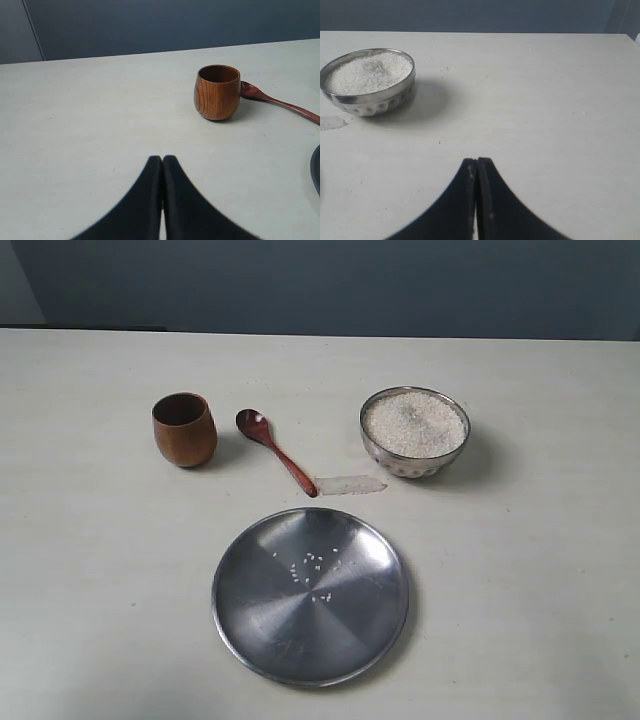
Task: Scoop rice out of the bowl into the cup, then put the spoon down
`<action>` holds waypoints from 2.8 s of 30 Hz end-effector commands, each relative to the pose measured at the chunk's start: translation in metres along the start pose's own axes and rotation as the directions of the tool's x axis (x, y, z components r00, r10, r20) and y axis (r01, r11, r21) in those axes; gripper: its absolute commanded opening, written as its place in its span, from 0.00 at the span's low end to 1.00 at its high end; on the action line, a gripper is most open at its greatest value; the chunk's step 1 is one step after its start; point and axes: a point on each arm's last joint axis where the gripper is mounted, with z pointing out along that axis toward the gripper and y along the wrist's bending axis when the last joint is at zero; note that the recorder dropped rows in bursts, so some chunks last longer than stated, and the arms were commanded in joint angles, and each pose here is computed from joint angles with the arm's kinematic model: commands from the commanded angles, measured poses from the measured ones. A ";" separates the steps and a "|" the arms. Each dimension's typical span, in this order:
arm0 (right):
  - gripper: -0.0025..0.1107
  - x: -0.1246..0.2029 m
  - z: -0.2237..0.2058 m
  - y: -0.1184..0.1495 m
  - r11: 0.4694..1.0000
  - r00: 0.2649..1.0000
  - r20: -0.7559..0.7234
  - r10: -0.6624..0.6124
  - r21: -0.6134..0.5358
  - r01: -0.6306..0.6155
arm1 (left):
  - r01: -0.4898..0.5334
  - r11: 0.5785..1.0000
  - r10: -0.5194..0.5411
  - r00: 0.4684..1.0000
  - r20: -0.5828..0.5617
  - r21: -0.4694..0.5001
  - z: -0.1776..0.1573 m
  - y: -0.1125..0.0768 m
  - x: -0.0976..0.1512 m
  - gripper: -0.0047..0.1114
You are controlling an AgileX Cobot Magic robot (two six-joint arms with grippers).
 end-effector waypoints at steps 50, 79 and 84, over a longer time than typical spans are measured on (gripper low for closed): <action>0.03 -0.003 -0.001 0.004 0.999 1.000 0.013 -0.020 -0.049 0.021 | 0.134 0.990 -0.133 0.791 0.597 0.044 -0.066 0.004 -0.130 0.04; 0.03 -0.003 -0.001 0.004 0.999 1.000 0.014 -0.020 -0.049 0.021 | 0.016 0.986 0.040 0.942 -0.332 0.167 0.029 -0.013 -0.116 0.04; 0.03 -0.003 -0.001 0.004 0.999 1.000 0.014 -0.020 -0.049 0.021 | 0.016 0.986 0.040 0.942 -0.332 0.167 0.029 -0.013 -0.116 0.04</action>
